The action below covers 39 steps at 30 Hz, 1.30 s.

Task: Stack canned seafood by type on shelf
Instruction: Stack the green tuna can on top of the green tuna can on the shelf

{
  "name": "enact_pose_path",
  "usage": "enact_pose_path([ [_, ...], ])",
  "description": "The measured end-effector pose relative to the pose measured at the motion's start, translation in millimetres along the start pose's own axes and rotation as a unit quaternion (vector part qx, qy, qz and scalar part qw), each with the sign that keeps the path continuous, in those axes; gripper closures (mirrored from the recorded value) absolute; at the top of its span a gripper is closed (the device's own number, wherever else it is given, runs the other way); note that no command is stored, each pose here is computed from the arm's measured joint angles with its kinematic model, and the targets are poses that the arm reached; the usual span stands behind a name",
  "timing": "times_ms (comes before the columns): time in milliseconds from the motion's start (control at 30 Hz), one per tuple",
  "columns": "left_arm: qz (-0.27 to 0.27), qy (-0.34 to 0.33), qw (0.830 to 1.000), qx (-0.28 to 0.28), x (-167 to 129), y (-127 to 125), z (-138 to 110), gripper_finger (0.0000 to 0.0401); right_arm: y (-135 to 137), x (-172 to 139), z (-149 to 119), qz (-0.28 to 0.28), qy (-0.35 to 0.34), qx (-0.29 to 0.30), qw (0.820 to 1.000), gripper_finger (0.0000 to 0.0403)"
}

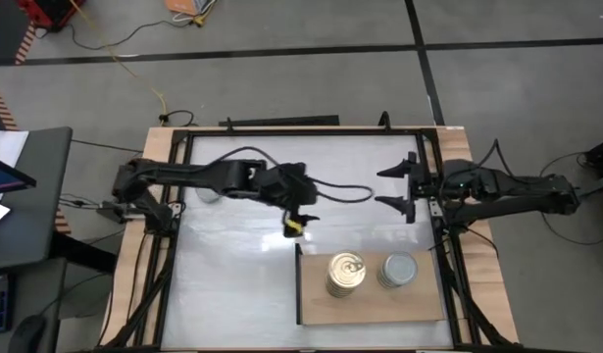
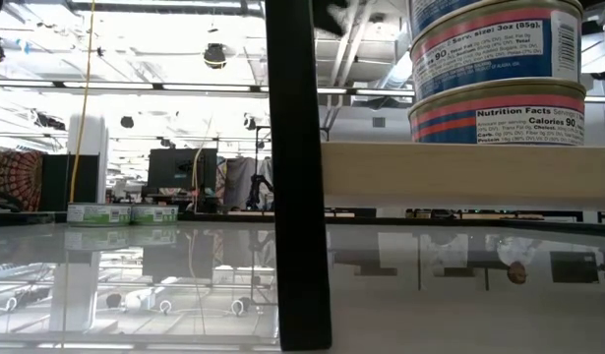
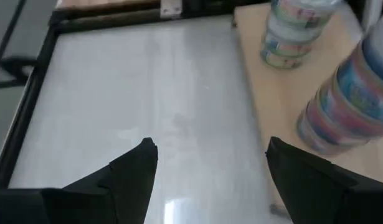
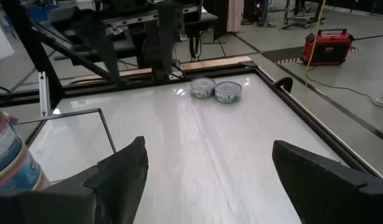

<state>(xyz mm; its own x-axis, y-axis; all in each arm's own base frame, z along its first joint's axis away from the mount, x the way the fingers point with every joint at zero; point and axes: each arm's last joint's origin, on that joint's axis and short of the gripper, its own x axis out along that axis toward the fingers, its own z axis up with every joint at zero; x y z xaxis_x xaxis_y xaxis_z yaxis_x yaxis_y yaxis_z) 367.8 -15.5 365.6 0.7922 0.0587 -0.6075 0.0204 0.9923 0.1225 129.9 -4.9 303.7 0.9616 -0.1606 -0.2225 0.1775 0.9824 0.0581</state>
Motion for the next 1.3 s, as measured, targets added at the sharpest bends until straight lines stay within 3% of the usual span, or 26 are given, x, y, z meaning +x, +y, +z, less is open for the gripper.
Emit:
enact_pose_path([
  [200, 0.095, -0.038, 0.994, -0.049, -36.7, 8.4, -45.8, 0.0114, 0.9, 5.5, 2.9, 0.000, -0.011, -0.012, 1.000, 0.0039],
  [367, 0.189, -0.022, 0.974, -0.122, -54.3, 10.2, -105.7, 0.0114, -1.1, 7.5, 8.6, -0.008, -0.039, -0.006, 0.999, 0.0039],
  [667, 0.203, 0.012, 0.958, -0.200, -45.0, -5.5, -198.6, 0.0114, -4.7, 25.0, 10.4, -0.027, -0.041, 0.017, 0.999, 0.0039],
  [867, 0.244, -0.007, 0.948, -0.202, -32.8, -10.6, -224.9, 0.0114, -10.1, 49.6, 3.0, -0.050, -0.004, 0.015, 0.999, 0.0039],
  [1033, 0.287, -0.036, 0.940, -0.184, -28.5, -9.0, -229.6, 0.0114, -16.1, 67.8, 7.5, -0.067, -0.035, -0.002, 0.997, 0.0039],
  [1300, 0.319, 0.009, 0.935, -0.156, -28.0, -3.4, -238.7, 0.0114, -20.8, 86.5, 14.5, -0.080, -0.068, -0.052, 0.993, 0.0039],
])
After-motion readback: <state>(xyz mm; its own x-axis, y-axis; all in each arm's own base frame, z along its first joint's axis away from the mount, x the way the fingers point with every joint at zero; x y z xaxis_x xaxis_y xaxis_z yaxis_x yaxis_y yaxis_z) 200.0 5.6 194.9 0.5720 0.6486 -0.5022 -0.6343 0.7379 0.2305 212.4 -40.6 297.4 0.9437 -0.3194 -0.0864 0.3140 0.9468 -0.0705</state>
